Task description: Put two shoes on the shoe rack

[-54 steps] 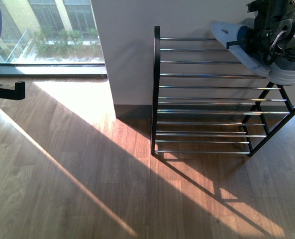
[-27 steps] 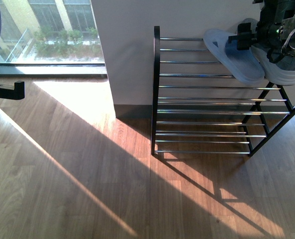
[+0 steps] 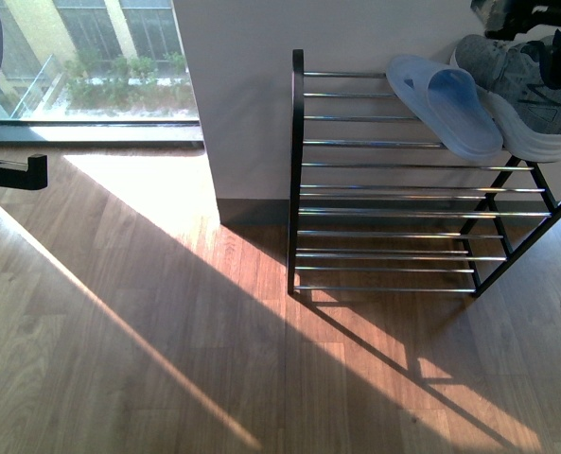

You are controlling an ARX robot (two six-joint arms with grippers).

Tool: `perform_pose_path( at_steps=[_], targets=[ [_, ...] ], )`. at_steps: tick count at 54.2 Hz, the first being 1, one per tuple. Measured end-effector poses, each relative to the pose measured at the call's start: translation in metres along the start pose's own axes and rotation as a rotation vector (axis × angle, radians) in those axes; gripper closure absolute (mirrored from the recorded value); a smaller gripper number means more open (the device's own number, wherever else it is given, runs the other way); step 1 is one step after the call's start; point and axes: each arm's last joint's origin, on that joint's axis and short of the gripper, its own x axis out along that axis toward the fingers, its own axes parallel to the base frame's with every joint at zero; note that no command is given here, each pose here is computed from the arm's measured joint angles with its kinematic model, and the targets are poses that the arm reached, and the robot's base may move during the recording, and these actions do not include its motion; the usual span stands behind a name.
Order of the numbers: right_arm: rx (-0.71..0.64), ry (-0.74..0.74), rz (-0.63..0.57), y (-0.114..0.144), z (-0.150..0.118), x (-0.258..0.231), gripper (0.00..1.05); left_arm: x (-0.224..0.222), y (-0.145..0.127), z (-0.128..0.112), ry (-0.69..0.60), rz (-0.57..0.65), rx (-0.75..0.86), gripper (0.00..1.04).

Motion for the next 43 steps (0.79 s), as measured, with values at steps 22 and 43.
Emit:
perform_pose_path(
  at_steps=[22,43],
  targets=[
    [0.090,-0.100,0.151,0.015,-0.015,-0.134,0.09,0.000,0.000,0.000,0.000,0.000,0.000,1.03],
    [-0.035,-0.272,-0.192,0.018,-0.025,-0.162,0.33,0.000,0.000,0.000,0.000,0.000,0.000,1.03]
  ],
)
